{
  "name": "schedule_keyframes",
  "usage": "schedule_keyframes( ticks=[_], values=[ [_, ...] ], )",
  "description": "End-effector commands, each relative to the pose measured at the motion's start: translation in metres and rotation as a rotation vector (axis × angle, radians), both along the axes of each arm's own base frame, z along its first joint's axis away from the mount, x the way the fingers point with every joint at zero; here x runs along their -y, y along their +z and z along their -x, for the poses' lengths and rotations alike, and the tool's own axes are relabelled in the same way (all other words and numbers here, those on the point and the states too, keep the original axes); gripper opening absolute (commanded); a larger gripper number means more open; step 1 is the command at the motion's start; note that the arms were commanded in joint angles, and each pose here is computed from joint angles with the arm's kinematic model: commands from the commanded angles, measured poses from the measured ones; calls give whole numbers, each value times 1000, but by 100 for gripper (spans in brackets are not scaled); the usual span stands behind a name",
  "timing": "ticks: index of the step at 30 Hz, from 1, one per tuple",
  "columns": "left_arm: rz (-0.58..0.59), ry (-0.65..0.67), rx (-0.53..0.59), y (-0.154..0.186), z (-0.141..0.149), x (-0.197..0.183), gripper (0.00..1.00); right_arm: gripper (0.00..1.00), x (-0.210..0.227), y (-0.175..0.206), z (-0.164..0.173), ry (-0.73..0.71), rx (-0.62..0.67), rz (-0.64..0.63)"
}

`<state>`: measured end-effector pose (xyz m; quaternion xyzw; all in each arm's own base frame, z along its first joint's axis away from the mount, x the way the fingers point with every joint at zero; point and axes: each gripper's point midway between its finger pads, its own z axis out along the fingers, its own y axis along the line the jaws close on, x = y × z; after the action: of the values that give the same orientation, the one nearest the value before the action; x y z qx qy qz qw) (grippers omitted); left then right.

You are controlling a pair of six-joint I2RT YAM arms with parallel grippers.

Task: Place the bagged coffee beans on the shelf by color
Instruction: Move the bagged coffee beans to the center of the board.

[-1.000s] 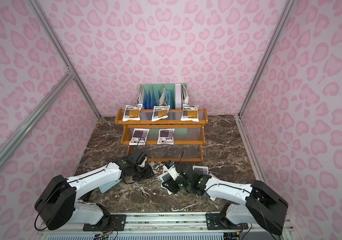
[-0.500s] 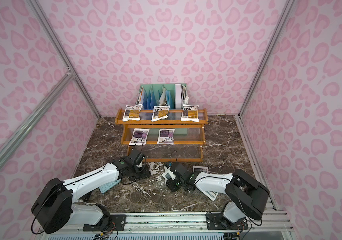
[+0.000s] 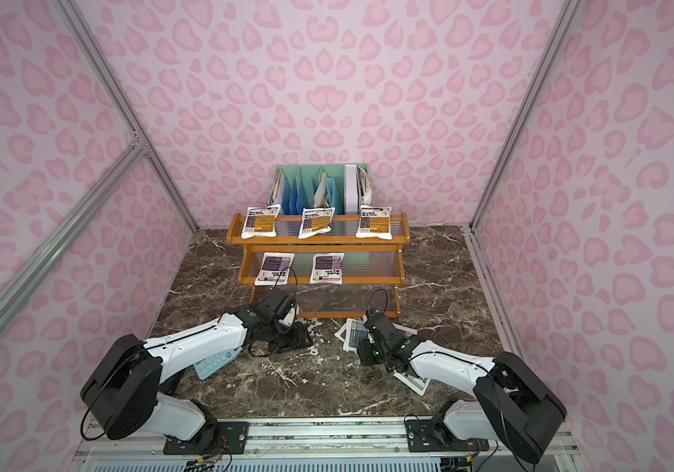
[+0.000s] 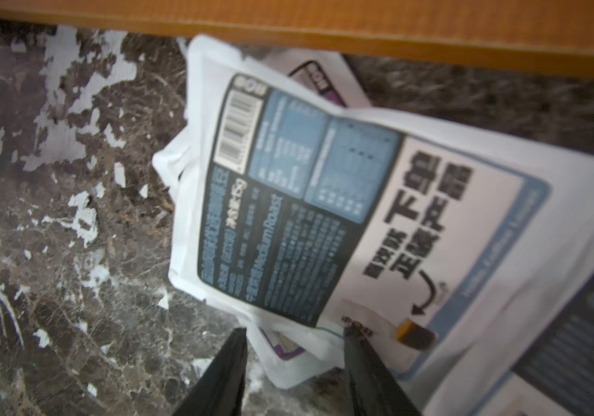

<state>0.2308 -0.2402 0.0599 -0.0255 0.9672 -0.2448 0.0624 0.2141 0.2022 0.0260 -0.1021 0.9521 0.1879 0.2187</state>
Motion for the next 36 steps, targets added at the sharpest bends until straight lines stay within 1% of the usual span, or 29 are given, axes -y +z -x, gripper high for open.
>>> schedule_keyframes(
  ticks=[1,6,9,13,16,19,23,27,32,36],
  values=[
    [39,-29,17,6,-6,12,56,48,26,-6,6,-69,-45,72],
    [27,-22,20,8,-9,12,56,48,-3,50,-15,27,135,-18],
    [18,-8,17,6,-9,10,56,49,-25,67,-22,93,178,-27],
    [65,-21,6,5,-10,20,55,48,-63,66,-23,183,152,-82],
    [56,-22,3,4,-12,20,55,47,-93,65,-18,264,124,-156],
    [44,-17,10,5,-12,17,55,46,-108,55,-13,308,90,-144],
    [32,-17,9,5,-10,14,55,46,-103,32,-9,303,55,-80],
    [33,-27,9,6,-9,15,55,47,-84,13,-12,243,37,11],
    [45,-46,7,7,-9,19,56,47,-58,5,-16,175,35,104],
    [52,-55,-4,5,-10,23,56,48,-32,3,-21,91,27,135]
  ],
)
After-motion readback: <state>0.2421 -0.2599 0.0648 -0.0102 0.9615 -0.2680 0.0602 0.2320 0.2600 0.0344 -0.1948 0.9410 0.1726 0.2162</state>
